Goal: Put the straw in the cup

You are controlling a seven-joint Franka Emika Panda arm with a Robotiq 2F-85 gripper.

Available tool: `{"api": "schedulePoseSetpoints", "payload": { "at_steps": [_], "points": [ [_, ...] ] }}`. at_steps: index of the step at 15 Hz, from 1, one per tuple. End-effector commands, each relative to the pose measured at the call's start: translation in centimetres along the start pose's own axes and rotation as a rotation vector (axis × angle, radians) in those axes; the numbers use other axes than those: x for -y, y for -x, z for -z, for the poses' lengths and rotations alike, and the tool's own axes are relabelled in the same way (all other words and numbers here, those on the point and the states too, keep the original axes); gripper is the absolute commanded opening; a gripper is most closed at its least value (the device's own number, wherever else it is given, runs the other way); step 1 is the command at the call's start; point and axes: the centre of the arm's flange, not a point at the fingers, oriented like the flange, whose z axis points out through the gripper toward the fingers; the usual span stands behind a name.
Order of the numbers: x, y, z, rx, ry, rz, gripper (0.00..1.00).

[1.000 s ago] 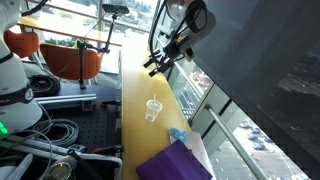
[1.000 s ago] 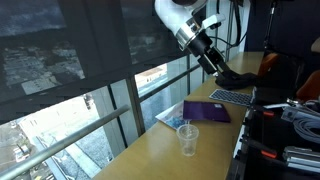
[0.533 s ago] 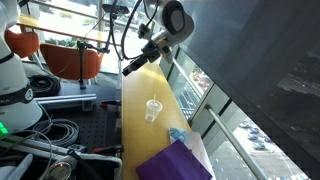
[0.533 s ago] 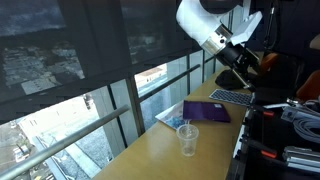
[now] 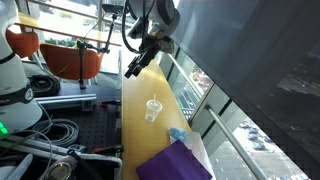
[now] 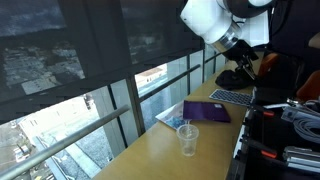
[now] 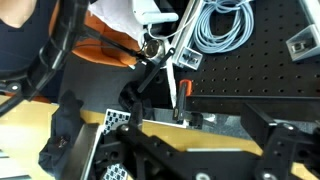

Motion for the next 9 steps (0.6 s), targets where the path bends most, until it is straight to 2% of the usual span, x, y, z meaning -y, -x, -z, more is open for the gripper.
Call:
{"api": "schedulePoseSetpoints", "payload": {
  "at_steps": [1, 9],
  "points": [
    [-0.1, -0.06, 0.1, -0.009, 0.011, 0.0, 1.0],
    [-0.17, -0.1, 0.19, -0.016, 0.019, -0.001, 1.0]
  ]
}}
